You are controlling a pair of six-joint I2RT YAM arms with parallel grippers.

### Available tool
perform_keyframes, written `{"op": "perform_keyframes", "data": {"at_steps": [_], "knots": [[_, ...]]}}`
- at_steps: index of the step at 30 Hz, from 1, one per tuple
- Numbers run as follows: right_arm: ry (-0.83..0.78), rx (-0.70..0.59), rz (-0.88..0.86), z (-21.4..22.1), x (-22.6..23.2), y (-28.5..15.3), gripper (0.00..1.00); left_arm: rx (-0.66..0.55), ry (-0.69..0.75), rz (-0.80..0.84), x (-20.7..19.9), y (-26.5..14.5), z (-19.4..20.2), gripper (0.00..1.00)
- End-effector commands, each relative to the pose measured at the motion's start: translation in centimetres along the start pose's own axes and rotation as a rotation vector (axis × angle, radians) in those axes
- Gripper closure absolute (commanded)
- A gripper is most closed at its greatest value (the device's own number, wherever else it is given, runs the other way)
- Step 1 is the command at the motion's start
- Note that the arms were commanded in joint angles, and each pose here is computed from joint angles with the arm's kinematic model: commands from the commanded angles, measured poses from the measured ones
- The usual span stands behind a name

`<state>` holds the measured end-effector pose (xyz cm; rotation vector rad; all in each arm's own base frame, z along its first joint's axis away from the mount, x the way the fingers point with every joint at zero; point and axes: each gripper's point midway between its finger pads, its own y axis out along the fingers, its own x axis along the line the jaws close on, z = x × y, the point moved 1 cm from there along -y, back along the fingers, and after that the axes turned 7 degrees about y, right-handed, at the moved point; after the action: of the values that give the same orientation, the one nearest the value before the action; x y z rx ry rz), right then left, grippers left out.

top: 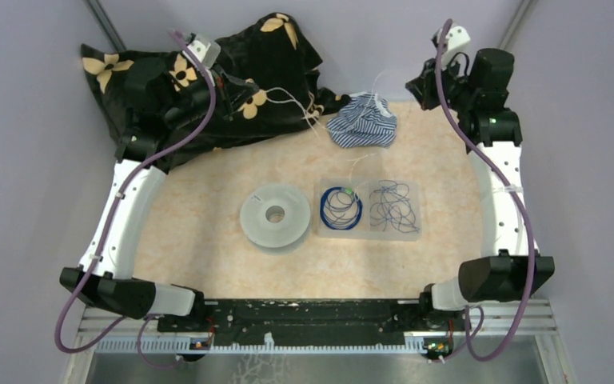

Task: Wrap the cables
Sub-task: Adjust the cable at the center of the board.

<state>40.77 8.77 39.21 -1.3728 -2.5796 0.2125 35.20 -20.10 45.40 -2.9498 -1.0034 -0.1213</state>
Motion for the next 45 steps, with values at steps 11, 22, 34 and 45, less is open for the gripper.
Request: {"op": "perform_keyframes", "data": {"at_steps": [11, 22, 34, 45], "knots": [[-0.252, -0.254, 0.495, -10.1, -4.9, -8.1, 1.00, -0.010, 0.269, -0.323, 5.7, -2.3, -4.1, 1.00], [-0.322, -0.224, 0.609, -9.2, -8.1, -7.1, 1.00, 0.060, 0.327, -0.385, 8.1, -1.4, -1.2, 1.00], [-0.345, -0.023, 0.668, 2.3, -13.2, -1.9, 1.00, 0.003, 0.003, 0.003, 0.0, 3.2, 1.4, 1.00], [-0.347, 0.242, 0.708, 13.5, -19.4, 4.7, 1.00, 0.099, -0.136, 0.157, -4.9, 11.1, 6.7, 1.00]]}}
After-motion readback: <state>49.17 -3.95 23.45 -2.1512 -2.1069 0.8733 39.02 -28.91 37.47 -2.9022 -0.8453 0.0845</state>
